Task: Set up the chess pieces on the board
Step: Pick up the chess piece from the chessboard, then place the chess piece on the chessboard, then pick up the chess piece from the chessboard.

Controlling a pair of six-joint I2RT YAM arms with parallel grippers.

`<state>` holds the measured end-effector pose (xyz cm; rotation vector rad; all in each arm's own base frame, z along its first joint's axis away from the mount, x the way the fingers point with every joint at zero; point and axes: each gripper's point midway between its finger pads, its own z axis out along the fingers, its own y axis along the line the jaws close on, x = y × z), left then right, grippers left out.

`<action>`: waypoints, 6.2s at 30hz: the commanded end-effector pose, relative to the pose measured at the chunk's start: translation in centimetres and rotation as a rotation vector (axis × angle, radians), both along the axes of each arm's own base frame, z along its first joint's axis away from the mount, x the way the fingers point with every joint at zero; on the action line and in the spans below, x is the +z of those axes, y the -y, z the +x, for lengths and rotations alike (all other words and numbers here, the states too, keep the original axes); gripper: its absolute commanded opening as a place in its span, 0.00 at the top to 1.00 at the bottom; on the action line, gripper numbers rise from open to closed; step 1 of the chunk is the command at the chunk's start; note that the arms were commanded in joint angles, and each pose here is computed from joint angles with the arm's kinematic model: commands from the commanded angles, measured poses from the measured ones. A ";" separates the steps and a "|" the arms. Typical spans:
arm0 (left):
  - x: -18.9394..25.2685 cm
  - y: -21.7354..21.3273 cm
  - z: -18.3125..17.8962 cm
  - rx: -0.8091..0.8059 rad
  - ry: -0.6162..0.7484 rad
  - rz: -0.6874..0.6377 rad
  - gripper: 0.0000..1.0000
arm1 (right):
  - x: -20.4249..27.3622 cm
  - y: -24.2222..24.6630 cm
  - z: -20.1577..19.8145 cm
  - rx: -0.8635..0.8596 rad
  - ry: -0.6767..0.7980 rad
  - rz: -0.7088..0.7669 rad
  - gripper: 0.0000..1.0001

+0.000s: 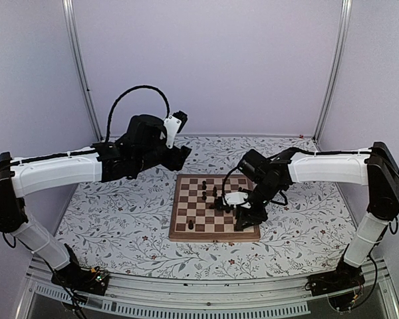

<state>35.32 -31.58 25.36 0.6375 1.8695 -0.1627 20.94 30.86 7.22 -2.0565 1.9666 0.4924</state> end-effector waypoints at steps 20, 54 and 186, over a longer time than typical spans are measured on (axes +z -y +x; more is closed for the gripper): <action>1.1 1.1 -0.7 -0.039 0.025 0.009 0.27 | -0.6 -0.5 1.0 -0.018 0.002 -0.017 0.80; 1.8 0.3 -0.5 -0.002 0.052 0.019 0.26 | 0.3 -5.4 1.0 0.020 0.018 -0.013 0.96; -19.4 6.7 5.4 0.040 -0.576 0.253 0.83 | 11.6 14.8 9.7 -0.602 0.239 0.540 0.56</action>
